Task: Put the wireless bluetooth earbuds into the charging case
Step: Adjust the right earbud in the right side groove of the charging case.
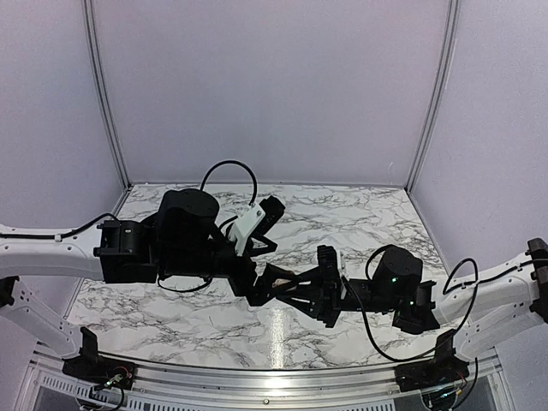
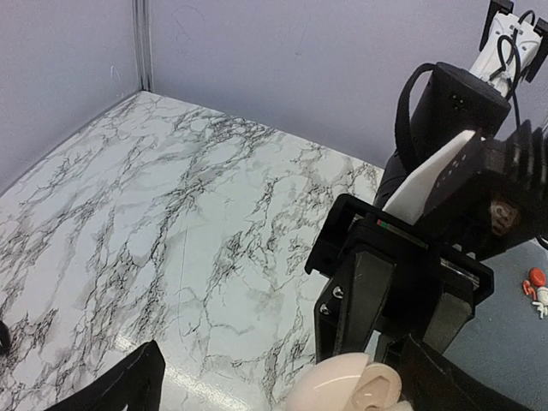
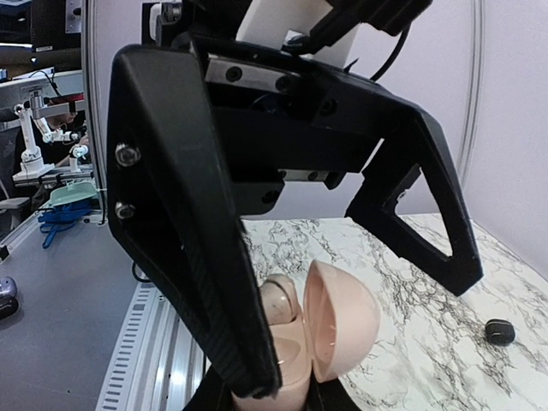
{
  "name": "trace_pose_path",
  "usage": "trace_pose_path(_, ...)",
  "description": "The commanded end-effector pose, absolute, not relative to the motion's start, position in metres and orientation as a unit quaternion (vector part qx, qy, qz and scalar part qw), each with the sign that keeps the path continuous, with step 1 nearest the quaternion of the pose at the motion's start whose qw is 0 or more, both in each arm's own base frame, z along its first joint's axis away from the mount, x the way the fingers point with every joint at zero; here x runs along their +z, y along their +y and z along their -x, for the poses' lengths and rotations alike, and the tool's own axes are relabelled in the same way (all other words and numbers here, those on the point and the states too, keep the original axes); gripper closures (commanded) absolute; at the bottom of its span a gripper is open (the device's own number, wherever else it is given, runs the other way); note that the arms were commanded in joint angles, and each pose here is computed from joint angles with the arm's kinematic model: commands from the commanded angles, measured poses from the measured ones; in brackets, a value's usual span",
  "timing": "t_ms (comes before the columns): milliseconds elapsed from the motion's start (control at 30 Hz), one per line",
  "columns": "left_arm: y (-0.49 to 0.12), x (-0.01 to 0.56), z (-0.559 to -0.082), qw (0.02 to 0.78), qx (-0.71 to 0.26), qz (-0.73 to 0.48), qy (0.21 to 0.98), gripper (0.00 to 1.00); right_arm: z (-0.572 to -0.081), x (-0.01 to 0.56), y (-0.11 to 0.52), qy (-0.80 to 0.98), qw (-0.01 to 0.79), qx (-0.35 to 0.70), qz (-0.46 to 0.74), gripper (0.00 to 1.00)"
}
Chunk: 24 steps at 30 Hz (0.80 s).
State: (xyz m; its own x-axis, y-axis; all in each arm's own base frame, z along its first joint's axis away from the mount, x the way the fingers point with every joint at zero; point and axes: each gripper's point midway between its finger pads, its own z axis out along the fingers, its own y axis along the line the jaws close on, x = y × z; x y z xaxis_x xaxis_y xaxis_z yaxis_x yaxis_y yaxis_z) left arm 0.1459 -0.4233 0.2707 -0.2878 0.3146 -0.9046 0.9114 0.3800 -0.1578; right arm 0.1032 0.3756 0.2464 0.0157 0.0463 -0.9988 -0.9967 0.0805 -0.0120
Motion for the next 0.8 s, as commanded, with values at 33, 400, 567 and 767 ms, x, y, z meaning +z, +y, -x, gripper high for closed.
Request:
trace_pose_path(33, -0.414, 0.309, -0.139, 0.446, -0.388, -0.433, 0.681, 0.01, -0.098, 0.256, 0.375, 0.491, 0.533, 0.513, 0.461, 1.0)
trace_pose_path(400, -0.369, 0.317, -0.12, 0.476, -0.332, -0.513, 0.633, 0.01, -0.095, 0.248, 0.374, 0.498, 0.498, 0.535, 0.467, 1.0)
trace_pose_path(567, -0.358, 0.296, -0.088, 0.475, -0.255, -0.631, 0.558, 0.1, -0.087, 0.236, 0.374, 0.506, 0.456, 0.552, 0.481, 1.0)
trace_pose_path(767, -0.36, 0.275, -0.059, 0.471, -0.131, -0.741, 0.46, 0.23, -0.076, 0.219, 0.373, 0.521, 0.398, 0.568, 0.498, 1.0)
